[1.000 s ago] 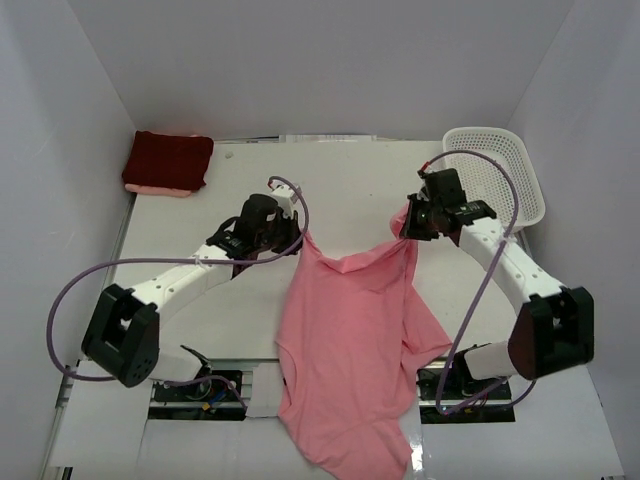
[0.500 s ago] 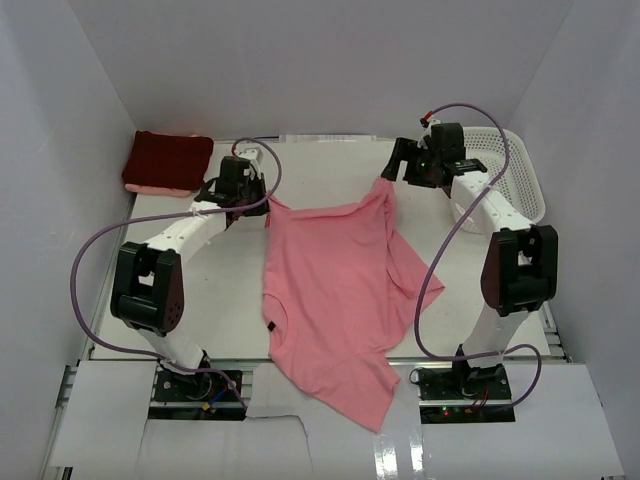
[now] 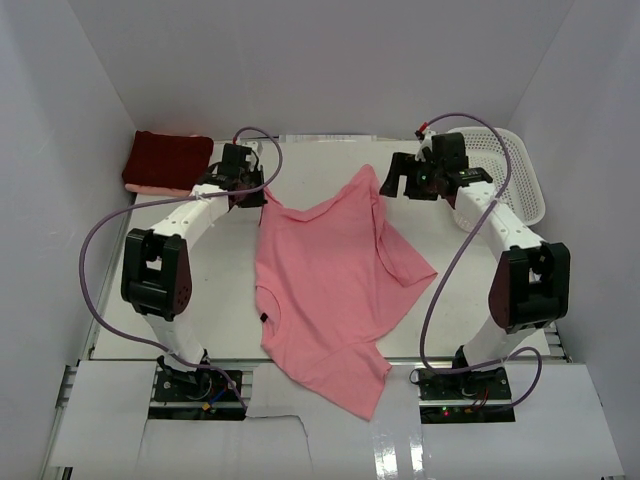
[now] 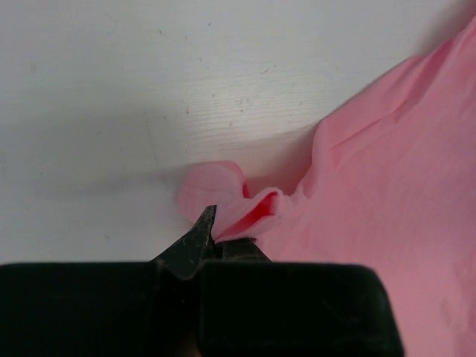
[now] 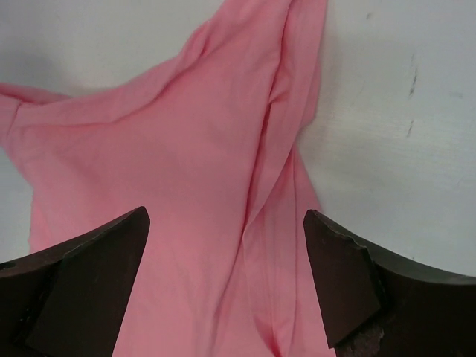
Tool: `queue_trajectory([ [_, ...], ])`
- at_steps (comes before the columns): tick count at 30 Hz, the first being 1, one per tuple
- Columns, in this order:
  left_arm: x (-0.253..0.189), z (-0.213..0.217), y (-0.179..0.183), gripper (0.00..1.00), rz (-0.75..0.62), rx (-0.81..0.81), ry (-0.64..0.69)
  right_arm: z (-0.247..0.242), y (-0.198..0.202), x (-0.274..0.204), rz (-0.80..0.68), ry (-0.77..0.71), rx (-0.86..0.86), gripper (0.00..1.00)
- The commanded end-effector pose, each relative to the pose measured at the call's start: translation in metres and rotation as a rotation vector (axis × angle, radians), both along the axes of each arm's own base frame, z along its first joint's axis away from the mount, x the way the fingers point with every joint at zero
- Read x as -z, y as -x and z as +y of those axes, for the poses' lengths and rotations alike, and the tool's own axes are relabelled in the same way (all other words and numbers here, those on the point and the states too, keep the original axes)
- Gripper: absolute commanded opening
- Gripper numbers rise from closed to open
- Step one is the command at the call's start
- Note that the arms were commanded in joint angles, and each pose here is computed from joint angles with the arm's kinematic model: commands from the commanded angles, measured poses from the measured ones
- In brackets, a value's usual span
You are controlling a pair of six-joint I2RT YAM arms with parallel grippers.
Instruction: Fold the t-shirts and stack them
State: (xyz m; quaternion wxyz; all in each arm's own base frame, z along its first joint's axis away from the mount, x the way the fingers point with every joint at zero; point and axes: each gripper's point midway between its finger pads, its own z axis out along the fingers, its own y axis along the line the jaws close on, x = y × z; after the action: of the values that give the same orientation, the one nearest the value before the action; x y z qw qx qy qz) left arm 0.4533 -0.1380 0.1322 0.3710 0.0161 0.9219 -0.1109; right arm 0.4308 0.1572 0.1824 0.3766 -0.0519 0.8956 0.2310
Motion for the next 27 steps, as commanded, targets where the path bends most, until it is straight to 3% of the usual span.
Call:
queue_trajectory([
  [1, 0.003, 0.008, 0.007, 0.0, 0.042, -0.028, -0.008, 0.008, 0.047, 0.018, 0.131, 0.02, -0.07, 0.9],
  [8, 0.014, 0.011, 0.015, 0.0, 0.085, -0.035, -0.021, 0.014, 0.113, 0.062, 0.285, 0.105, -0.111, 0.85],
  [11, 0.014, 0.011, 0.015, 0.0, 0.084, -0.036, -0.02, 0.009, 0.133, 0.071, 0.32, 0.113, -0.106, 0.53],
  [12, 0.013, 0.012, 0.015, 0.0, 0.083, -0.038, -0.022, 0.007, 0.139, 0.073, 0.327, 0.115, -0.104, 0.32],
  [13, 0.013, 0.011, 0.014, 0.0, 0.08, -0.037, -0.02, 0.004, 0.149, 0.08, 0.357, 0.125, -0.102, 0.24],
  [15, 0.013, 0.012, 0.014, 0.0, 0.082, -0.037, -0.021, -0.001, 0.156, 0.081, 0.359, 0.131, -0.088, 0.21],
  [18, 0.011, 0.012, 0.013, 0.0, 0.079, -0.037, -0.021, -0.009, 0.174, 0.091, 0.402, 0.147, -0.08, 0.25],
  [23, 0.011, 0.011, 0.011, 0.0, 0.076, -0.038, -0.019, -0.015, 0.192, 0.109, 0.456, 0.16, -0.066, 0.08],
  [27, 0.01, 0.011, 0.01, 0.0, 0.075, -0.037, -0.017, -0.014, 0.196, 0.124, 0.497, 0.162, -0.07, 0.08],
])
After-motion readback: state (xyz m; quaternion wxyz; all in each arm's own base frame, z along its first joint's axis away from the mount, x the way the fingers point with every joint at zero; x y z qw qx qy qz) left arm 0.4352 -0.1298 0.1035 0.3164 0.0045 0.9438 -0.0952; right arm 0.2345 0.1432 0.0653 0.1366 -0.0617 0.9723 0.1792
